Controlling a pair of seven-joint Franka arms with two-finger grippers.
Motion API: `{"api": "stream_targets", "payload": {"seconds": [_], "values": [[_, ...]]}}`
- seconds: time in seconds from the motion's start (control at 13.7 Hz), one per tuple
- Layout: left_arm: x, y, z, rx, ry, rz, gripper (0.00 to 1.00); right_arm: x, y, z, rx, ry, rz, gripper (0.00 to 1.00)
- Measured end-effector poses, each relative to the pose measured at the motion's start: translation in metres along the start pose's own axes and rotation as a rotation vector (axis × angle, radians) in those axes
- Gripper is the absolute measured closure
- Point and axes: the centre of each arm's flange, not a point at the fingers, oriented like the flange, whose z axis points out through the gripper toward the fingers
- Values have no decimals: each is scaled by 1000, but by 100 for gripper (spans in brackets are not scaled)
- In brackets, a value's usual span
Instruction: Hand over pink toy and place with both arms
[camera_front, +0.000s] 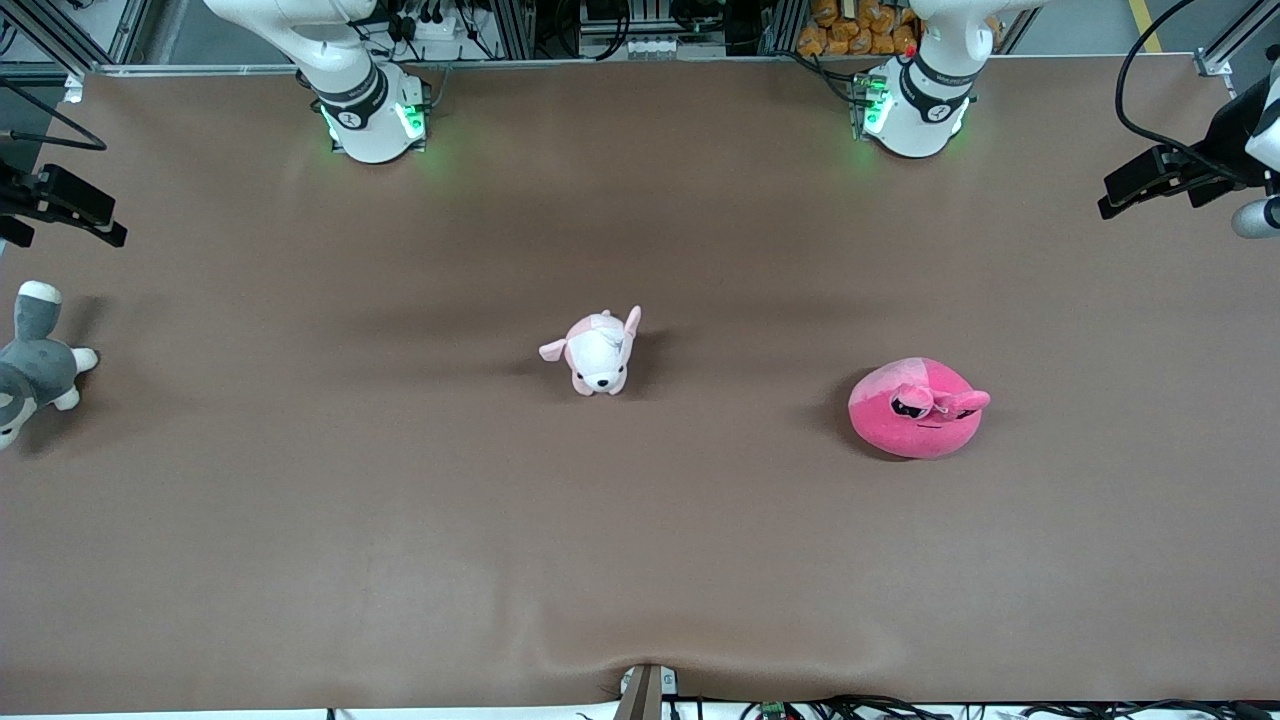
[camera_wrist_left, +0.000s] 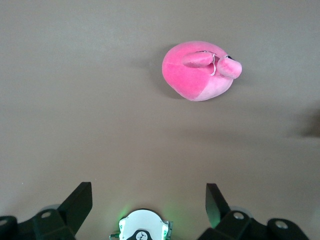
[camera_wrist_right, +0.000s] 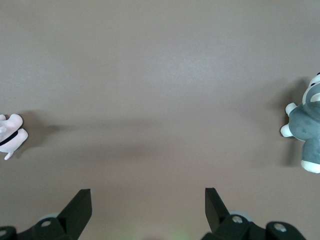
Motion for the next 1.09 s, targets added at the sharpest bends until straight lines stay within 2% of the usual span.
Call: {"api": "stream_targets", "payload": {"seconds": [1.09], "values": [[0, 0, 1, 0, -4, -70, 0, -2, 0, 2, 1, -21, 0, 0]]}}
